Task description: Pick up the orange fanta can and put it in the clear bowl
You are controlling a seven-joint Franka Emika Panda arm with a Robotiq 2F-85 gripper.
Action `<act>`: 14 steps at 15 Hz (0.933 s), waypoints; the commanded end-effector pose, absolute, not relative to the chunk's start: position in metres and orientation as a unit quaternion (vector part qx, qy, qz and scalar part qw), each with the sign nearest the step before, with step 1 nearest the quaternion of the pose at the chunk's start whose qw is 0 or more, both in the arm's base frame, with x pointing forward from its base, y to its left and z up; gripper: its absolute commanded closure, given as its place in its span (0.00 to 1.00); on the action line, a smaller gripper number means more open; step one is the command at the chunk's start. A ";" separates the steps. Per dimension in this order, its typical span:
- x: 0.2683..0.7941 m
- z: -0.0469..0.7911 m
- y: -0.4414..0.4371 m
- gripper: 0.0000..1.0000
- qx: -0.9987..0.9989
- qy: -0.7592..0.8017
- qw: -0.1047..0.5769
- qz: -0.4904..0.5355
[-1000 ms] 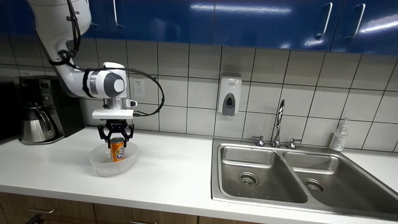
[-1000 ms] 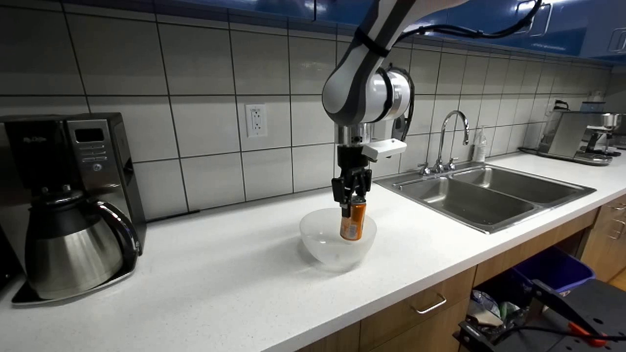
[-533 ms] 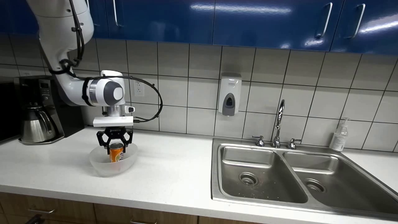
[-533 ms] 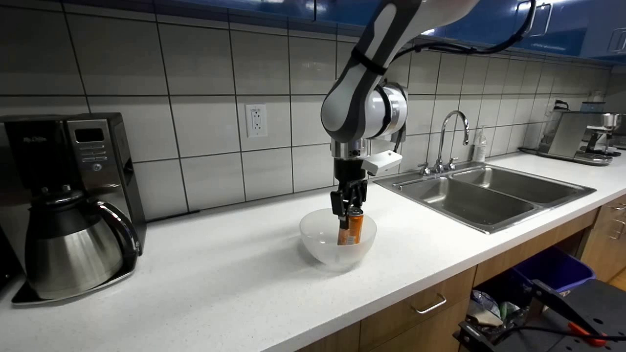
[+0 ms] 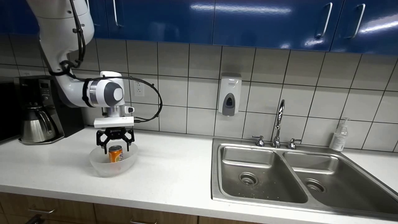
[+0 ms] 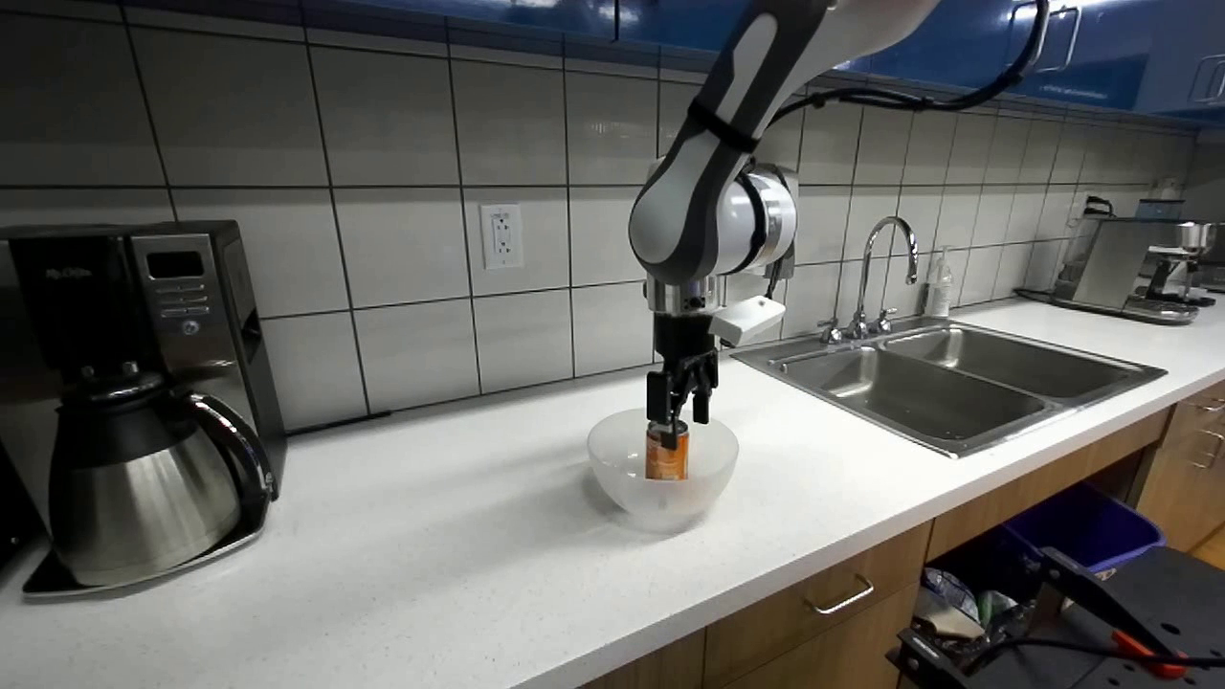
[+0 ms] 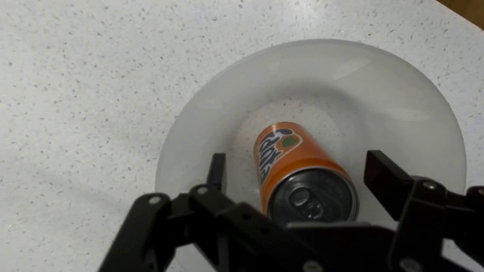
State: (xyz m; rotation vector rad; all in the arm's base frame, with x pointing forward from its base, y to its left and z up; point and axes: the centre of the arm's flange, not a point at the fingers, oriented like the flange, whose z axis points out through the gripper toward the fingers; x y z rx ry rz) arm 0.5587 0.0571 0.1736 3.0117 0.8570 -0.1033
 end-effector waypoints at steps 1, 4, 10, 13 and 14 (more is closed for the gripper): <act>0.556 0.188 0.053 0.00 0.958 0.284 0.015 -0.028; 0.554 0.210 0.040 0.00 0.963 0.267 0.015 -0.039; 0.533 0.279 -0.009 0.00 0.979 0.203 0.023 -0.028; 0.513 0.299 -0.028 0.00 0.984 0.172 0.023 -0.037; 0.505 0.302 -0.033 0.00 0.986 0.161 0.024 -0.042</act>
